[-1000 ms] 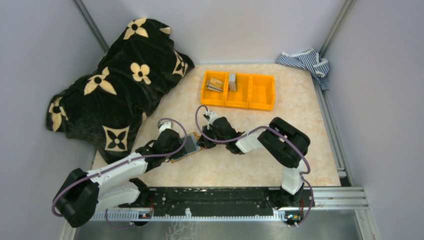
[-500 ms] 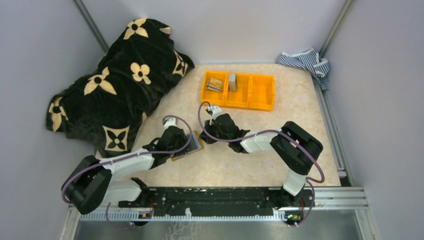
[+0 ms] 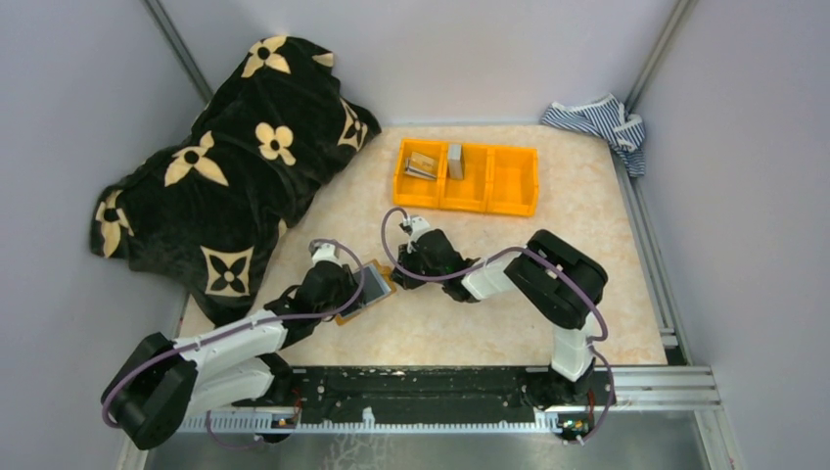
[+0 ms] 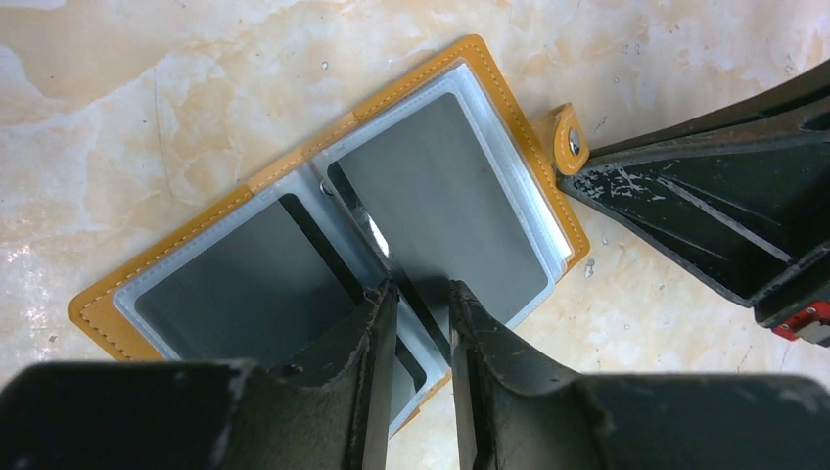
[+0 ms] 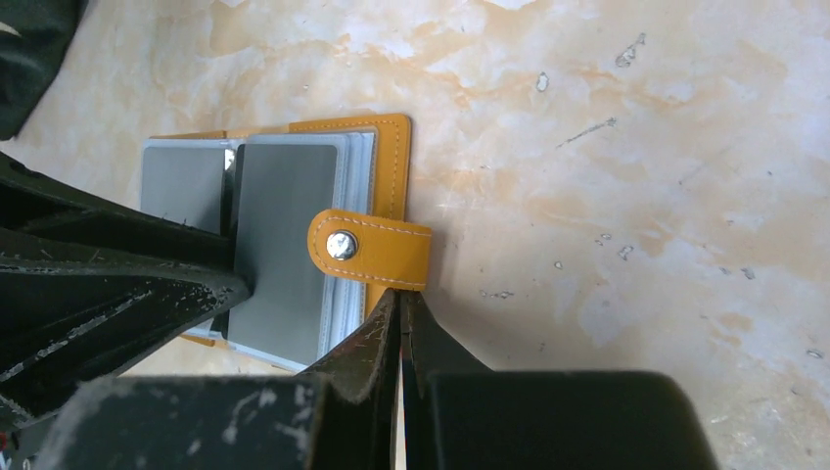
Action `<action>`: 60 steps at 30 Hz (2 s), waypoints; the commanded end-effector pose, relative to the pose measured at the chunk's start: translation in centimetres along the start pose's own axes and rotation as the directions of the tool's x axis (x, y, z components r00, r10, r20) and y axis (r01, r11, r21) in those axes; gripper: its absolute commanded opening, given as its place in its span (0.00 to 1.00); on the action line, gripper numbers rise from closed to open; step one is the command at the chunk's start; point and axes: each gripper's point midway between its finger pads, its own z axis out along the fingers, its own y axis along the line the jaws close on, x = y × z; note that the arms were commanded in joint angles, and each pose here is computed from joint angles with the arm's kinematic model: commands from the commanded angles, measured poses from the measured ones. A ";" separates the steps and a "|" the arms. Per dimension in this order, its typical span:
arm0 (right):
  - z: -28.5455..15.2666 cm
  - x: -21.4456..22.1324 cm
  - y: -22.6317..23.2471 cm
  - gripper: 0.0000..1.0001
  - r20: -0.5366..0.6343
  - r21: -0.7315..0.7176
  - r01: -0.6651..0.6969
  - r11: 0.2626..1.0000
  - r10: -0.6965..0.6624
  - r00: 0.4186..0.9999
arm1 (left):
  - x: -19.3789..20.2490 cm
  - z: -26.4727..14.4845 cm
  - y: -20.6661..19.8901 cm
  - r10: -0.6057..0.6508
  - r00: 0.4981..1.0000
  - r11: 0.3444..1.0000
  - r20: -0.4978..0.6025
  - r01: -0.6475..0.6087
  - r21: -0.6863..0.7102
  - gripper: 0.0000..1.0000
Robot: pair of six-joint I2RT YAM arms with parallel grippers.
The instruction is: Take the credit cards out of the card holder
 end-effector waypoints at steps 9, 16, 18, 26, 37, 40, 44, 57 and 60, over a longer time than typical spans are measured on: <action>-0.9 1.0 0.5 0.00 -0.011 -0.046 -0.021 0.999 0.021 1.000 | -1.0 -0.6 -1.6 -0.034 0.997 0.992 0.074 0.024 0.121 0.32; -2.1 1.2 1.0 0.00 -0.006 -0.069 -0.049 0.996 0.049 0.999 | -1.6 0.6 -1.7 0.017 0.995 0.993 0.095 -0.028 0.111 0.32; -2.2 1.3 1.3 0.00 -0.005 -0.074 -0.052 0.996 0.052 0.999 | -1.6 0.8 -2.1 0.013 0.995 0.991 0.096 -0.025 0.130 0.32; -2.4 2.2 2.1 0.00 -0.020 -0.085 -0.058 0.995 0.057 0.998 | -2.0 0.6 -2.9 -0.020 0.994 0.980 0.105 -0.001 0.198 0.30; -4.9 -2.7 3.3 0.00 0.065 -0.028 0.024 0.999 -0.022 0.998 | -0.3 1.6 -1.4 -0.040 0.998 0.980 0.039 0.032 0.196 0.30; -5.3 -3.9 3.4 0.00 0.091 -0.009 0.042 0.999 -0.041 0.995 | 0.2 1.9 -1.6 -0.035 0.999 0.976 0.017 0.031 0.214 0.30; -5.6 -5.1 3.5 0.00 0.118 -0.002 0.047 0.999 -0.046 0.992 | 0.7 1.8 -2.9 -0.037 0.999 0.962 -0.023 0.042 0.269 0.29; -4.5 -7.0 3.5 0.00 0.157 -0.022 0.028 0.999 -0.024 0.987 | -3.0 -0.6 -7.2 -0.031 0.999 0.925 0.030 0.017 0.381 0.35; -3.9 -6.9 3.7 0.06 0.146 -0.039 0.025 0.999 -0.019 0.989 | -6.3 -2.2 -6.6 -0.004 0.995 0.958 0.099 -0.025 0.286 0.39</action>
